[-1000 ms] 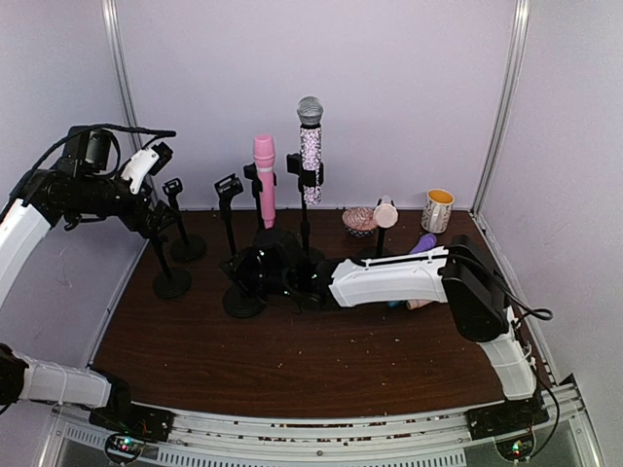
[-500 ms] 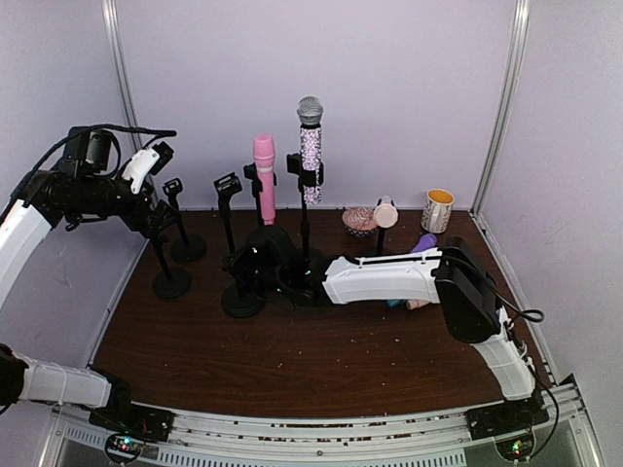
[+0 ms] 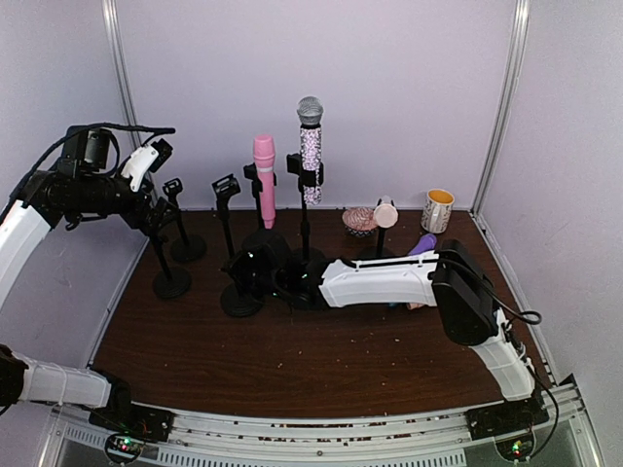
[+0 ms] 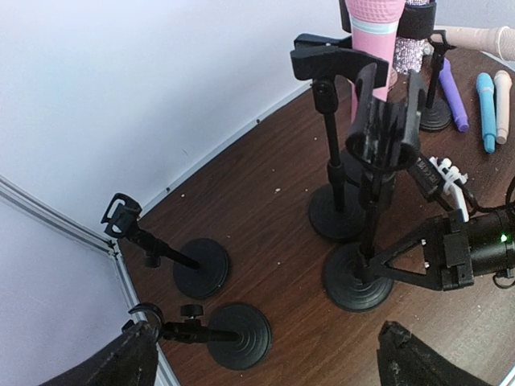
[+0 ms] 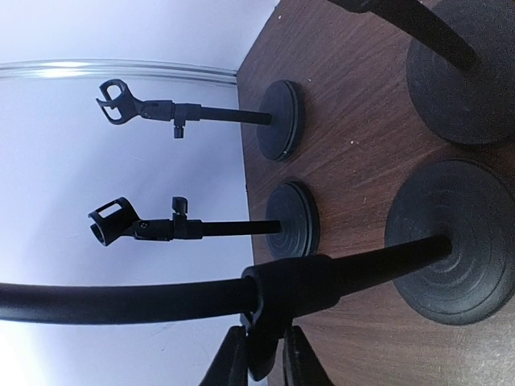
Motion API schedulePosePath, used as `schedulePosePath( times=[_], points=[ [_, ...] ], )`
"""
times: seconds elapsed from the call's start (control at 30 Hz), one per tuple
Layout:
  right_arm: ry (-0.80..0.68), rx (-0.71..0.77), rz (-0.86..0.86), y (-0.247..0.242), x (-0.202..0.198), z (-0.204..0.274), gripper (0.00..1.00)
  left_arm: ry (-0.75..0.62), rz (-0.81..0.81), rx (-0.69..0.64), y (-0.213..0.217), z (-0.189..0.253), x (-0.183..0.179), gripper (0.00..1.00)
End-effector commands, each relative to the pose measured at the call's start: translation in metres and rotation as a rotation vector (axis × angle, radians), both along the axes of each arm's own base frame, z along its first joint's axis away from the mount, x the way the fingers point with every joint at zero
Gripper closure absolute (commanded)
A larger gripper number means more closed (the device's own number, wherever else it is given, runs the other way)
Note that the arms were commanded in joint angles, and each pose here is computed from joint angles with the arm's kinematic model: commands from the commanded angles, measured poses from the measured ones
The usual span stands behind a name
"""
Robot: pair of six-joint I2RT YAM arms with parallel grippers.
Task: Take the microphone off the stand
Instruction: Unscrew the knob on the stand of the microphone stand.
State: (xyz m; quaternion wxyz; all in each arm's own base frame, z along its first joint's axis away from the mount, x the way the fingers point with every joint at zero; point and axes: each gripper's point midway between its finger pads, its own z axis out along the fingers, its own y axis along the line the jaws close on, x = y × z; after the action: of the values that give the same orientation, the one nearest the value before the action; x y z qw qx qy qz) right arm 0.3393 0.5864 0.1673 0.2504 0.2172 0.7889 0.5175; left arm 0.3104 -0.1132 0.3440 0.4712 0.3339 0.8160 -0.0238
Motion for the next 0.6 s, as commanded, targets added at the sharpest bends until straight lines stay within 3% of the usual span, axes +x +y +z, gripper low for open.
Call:
schedulePosePath(
  times=[0.0,0.2,0.57],
  points=[
    [-0.008,0.0,-0.03,0.0,0.004,0.003,0.88,-0.055,0.011,0.0,0.004,0.01,0.004,0.02],
    [-0.055,0.004,-0.008,-0.011,-0.002,0.025,1.0,-0.057,0.013,0.004,0.005,0.009,0.002,0.02],
    [-0.157,-0.166,0.105,-0.054,-0.019,0.052,1.0,-0.044,0.014,-0.021,0.003,0.007,0.001,0.02]
  ],
)
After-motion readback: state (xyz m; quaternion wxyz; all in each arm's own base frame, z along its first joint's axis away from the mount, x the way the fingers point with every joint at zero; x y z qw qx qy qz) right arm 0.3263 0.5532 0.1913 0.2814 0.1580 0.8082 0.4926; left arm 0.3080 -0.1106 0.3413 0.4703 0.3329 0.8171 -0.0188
